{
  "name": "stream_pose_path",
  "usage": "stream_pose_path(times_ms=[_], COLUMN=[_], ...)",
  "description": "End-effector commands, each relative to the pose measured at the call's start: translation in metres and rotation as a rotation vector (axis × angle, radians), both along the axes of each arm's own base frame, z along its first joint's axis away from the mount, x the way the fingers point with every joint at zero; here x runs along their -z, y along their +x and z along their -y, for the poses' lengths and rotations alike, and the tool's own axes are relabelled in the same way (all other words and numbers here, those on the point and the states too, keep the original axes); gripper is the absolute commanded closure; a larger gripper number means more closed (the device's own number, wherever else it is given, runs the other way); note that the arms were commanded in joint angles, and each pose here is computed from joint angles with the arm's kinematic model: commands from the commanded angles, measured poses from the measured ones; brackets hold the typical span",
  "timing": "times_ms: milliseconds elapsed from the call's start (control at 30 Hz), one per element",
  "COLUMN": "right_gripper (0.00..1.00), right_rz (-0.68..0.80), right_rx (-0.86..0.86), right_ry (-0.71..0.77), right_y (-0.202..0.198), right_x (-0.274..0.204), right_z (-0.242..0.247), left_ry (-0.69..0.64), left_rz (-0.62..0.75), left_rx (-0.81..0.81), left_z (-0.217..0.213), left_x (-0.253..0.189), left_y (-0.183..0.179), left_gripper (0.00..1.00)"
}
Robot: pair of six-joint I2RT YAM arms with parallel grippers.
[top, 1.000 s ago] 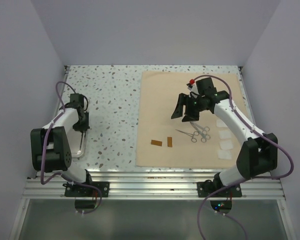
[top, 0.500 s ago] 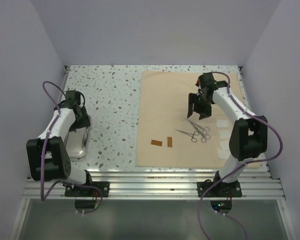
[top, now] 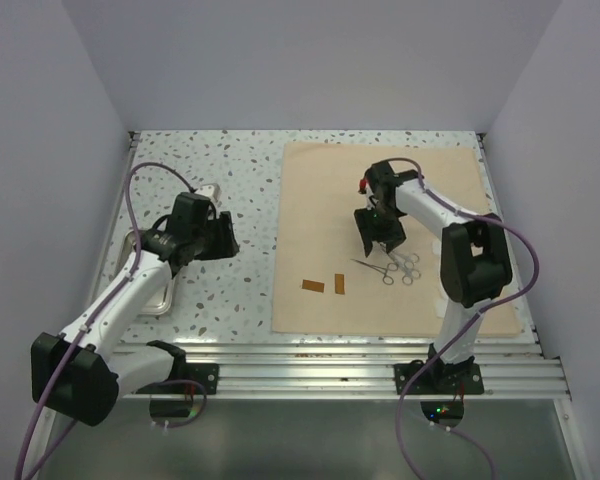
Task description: Prepare the surgical pack
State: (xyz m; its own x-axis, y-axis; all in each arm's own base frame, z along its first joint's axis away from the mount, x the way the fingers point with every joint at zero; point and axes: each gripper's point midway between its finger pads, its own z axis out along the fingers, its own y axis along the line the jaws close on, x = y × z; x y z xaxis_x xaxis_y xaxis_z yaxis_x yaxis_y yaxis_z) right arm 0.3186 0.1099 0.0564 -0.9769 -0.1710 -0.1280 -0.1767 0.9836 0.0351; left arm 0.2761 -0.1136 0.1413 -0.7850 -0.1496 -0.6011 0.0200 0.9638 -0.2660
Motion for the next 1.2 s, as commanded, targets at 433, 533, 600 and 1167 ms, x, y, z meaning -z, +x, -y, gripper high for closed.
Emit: stream_pose_path(times_ms=[433,533,600,1167], right_gripper=[0.47,0.48,0.50,0.97], right_rz=[0.005,0.002,-0.006,-0.014], right_rx=[-0.189,-0.206,-0.213,-0.189], right_ry=[-0.017,-0.029,-0.059,-0.059], right_y=[-0.010,-0.009,-0.007,-0.009], right_x=[0.031,0.040,0.046,0.036], right_z=[-0.031,-0.029,-0.024,-0.025], left_ry=[-0.076,-0.072,-0.071,-0.090], left_rz=[0.058,0.061,0.059,0.071], left_rx=[0.115,0.114,0.114,0.085], left_z=[0.022,0.020,0.019,0.015], left_x=[-0.017,-0.018,-0.017,-0.024], left_y=[0.001,-0.002,-0.004,-0.014], left_gripper=[0.42,0.42,0.42,0.43])
